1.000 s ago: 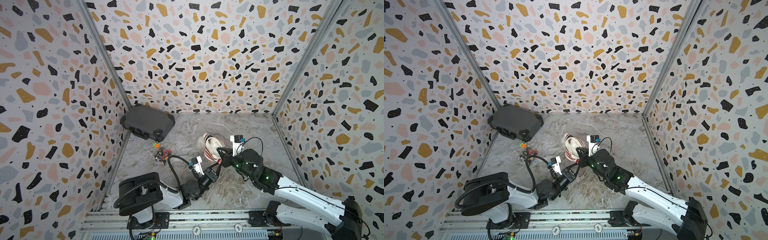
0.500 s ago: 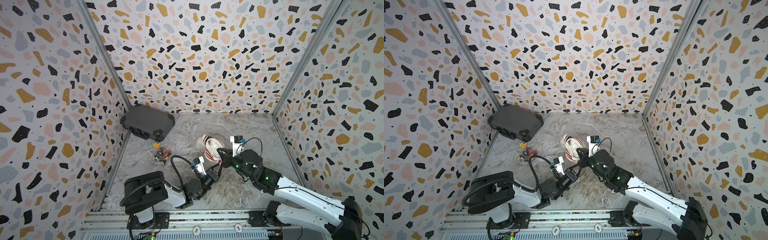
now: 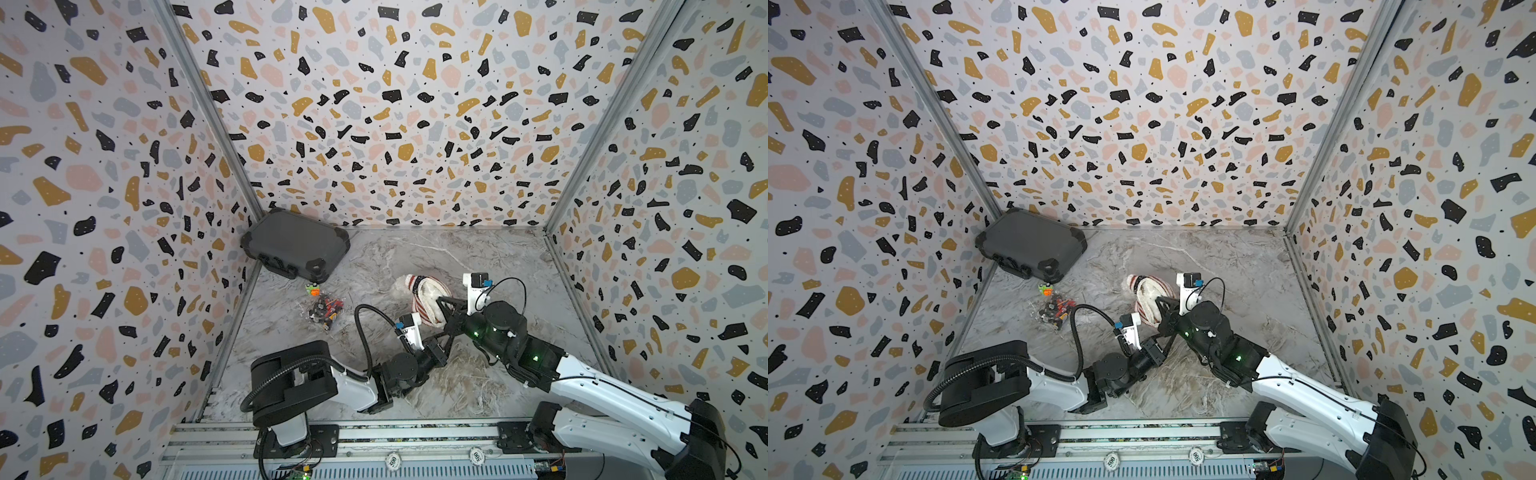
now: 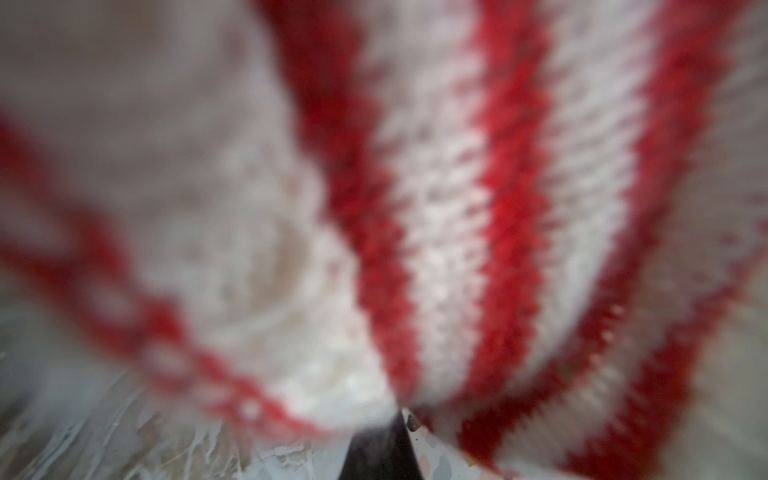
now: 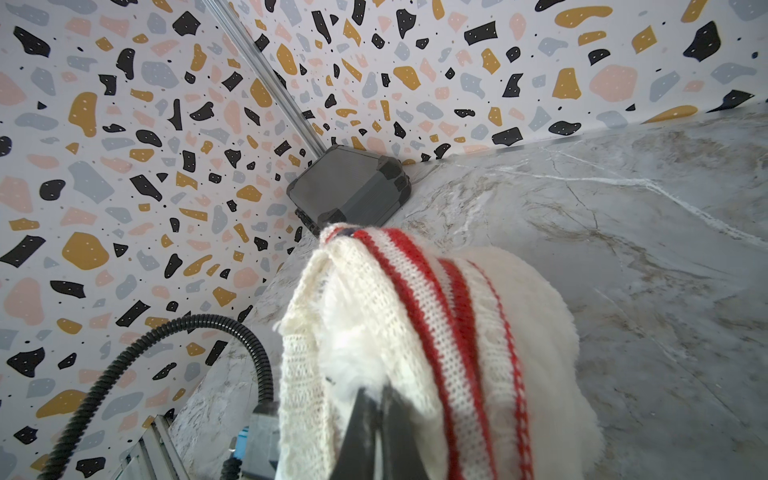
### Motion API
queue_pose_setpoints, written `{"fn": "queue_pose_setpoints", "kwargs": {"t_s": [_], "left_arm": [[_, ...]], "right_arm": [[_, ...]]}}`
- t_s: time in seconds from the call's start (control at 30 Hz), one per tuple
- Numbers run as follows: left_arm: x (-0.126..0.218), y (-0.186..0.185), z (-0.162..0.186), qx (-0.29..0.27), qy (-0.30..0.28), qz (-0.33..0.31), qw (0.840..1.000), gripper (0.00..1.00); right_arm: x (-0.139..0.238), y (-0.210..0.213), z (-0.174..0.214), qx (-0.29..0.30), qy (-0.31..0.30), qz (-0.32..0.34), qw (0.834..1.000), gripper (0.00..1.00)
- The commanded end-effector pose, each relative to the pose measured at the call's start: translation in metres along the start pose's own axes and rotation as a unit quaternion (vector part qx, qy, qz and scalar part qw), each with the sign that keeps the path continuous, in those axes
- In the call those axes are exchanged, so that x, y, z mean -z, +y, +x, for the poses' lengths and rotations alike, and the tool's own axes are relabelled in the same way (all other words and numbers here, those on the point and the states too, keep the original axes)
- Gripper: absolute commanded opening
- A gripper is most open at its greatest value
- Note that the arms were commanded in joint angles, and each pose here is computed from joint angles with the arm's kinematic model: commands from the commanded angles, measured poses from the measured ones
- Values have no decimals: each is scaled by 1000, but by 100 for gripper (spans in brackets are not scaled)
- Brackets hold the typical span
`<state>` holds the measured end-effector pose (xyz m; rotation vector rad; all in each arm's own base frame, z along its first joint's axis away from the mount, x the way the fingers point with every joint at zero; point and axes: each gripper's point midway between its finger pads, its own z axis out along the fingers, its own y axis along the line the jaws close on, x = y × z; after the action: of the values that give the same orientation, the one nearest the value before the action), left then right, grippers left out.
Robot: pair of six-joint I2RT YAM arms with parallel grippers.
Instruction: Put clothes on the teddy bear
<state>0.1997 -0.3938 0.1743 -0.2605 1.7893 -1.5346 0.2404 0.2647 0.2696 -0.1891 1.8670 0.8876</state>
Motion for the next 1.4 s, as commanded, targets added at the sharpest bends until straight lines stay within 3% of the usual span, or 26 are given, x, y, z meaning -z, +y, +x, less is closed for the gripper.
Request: {"fn": "queue_pose_setpoints", "kwargs": {"t_s": [0.0, 0.6, 0.87, 1.37], "left_arm": [[-5, 11, 10, -34, 17, -29, 999, 0], [-11, 59, 12, -91, 36, -115, 989, 0], [-3, 63, 0, -143, 33, -140, 979, 0], [9, 72, -18, -176, 22, -171, 969, 0]], "right_arm": [[9, 13, -20, -16, -30, -17, 999, 0], [27, 31, -18, -61, -30, -47, 997, 0], [32, 32, -21, -61, -32, -51, 996, 0], [43, 41, -32, -58, -39, -72, 995, 0]]}}
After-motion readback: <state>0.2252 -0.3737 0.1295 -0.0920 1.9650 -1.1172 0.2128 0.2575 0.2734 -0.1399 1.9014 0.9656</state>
